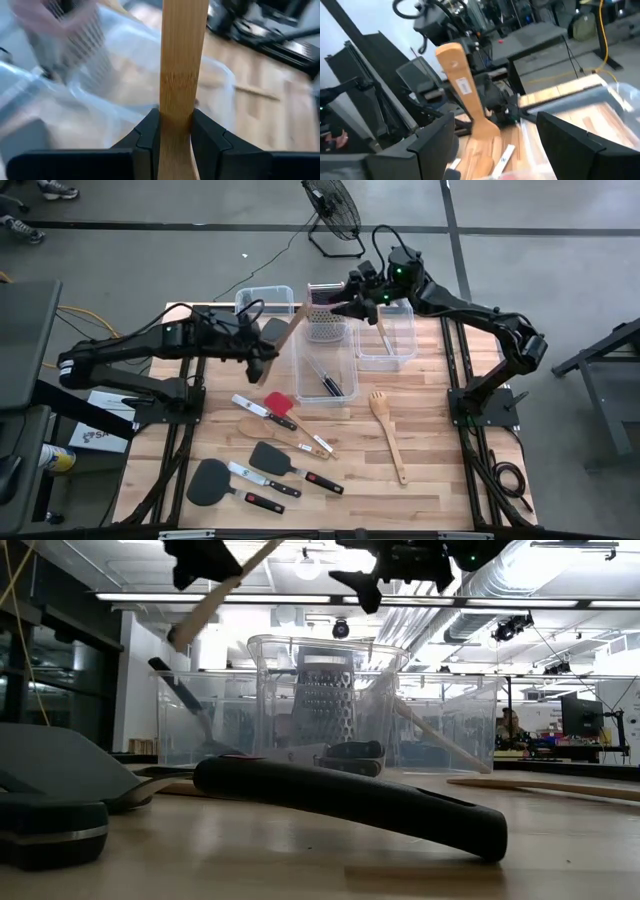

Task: Pick & Place Kitchen Items
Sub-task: Put the brown spatula into the right transparent bin

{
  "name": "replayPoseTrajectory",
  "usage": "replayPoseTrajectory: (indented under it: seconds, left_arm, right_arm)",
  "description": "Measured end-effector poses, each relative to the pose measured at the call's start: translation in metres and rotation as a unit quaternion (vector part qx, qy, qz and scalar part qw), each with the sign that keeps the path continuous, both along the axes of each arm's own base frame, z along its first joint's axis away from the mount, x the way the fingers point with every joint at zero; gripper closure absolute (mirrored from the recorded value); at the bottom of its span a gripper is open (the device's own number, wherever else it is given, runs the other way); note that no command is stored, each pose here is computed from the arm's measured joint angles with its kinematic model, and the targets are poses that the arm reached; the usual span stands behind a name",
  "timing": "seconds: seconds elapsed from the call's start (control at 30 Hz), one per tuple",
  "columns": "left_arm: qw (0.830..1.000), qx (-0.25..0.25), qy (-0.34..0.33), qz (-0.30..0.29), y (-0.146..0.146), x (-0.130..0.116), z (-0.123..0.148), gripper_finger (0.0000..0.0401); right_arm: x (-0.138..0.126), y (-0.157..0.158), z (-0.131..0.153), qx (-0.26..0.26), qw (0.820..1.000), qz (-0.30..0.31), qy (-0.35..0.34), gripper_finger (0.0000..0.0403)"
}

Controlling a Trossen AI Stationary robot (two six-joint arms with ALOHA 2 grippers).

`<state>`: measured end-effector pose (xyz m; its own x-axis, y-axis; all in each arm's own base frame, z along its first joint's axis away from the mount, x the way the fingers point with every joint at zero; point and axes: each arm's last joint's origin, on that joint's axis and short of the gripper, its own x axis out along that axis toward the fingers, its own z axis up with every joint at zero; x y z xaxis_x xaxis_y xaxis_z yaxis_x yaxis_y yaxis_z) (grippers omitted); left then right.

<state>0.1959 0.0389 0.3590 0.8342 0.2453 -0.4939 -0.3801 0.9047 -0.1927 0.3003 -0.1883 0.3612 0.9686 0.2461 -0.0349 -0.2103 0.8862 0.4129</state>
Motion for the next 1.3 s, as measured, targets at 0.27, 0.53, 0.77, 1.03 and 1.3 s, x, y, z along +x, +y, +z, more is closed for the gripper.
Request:
replayPoseTrajectory:
  seconds: [0.27,0.53,0.77,1.03,1.3]
  left_arm:
    - [0.997,0.062,-0.053,0.002,0.007,0.029,0.003,0.0325]
    - [0.991,0.08,-0.111,0.008,0.01,0.043,0.01,0.0325]
    - [0.987,0.095,-0.125,0.015,0.011,0.048,0.012,0.0325]
    - [0.983,0.104,-0.151,0.004,0.012,0.054,0.014,0.0325]
    - [0.983,0.102,-0.152,-0.003,0.011,0.055,0.014,0.0325]
  right_arm:
    - [0.018,0.032,0.011,-0.078,0.994,0.03,-0.066,0.0128]
    - [0.025,0.044,0.017,-0.1,0.99,0.009,-0.096,0.0128]
    - [0.025,0.044,0.018,-0.11,0.989,0.0,-0.101,0.0128]
    - [0.03,0.055,0.022,-0.138,0.982,-0.019,-0.127,0.0128]
    - [0.039,0.071,0.025,-0.153,0.975,-0.036,-0.154,0.0128]
